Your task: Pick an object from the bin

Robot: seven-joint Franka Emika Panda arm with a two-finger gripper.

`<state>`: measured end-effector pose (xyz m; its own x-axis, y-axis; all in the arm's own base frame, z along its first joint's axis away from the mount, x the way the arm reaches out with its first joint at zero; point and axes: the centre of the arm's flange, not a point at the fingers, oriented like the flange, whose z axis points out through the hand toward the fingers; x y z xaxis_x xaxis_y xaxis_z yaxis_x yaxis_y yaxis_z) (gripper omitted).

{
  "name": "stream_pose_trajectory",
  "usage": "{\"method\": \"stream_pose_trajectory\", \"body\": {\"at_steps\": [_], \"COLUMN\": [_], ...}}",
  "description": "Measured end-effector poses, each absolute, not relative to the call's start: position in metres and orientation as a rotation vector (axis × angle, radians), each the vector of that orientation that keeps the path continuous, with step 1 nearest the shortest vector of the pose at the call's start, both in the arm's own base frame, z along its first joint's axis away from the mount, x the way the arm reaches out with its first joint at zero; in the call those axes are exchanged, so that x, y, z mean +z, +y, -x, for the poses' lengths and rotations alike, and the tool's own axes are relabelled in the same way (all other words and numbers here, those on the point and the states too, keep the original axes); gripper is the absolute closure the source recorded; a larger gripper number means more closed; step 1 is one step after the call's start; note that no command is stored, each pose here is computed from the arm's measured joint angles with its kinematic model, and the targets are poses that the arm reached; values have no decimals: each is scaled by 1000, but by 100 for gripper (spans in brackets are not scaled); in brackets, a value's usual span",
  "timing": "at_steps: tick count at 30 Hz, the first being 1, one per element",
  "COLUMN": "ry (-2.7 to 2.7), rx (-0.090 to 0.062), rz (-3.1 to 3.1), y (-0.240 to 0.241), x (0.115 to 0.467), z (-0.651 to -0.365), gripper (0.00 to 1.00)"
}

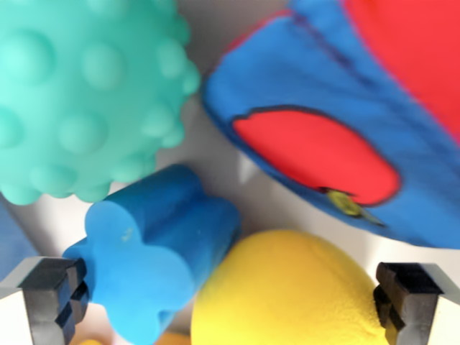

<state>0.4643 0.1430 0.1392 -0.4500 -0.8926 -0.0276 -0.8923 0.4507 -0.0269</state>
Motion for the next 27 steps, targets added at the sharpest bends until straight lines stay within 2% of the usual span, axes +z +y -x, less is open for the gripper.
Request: {"method": "stream_pose_trajectory", "body": {"at_steps": [3, 6, 8, 9, 27], "ry": [2633, 2673, 2680, 2676, 2677], "rx": [-18, -1, 1, -1, 0], "rz": [1620, 1641, 1643, 1640, 1643], "y": [144, 140, 139, 139, 139], "x": [135, 111, 103, 105, 105], "z": [-469, -459, -457, -458, -457], "gripper": [0, 0, 0, 100, 100]}}
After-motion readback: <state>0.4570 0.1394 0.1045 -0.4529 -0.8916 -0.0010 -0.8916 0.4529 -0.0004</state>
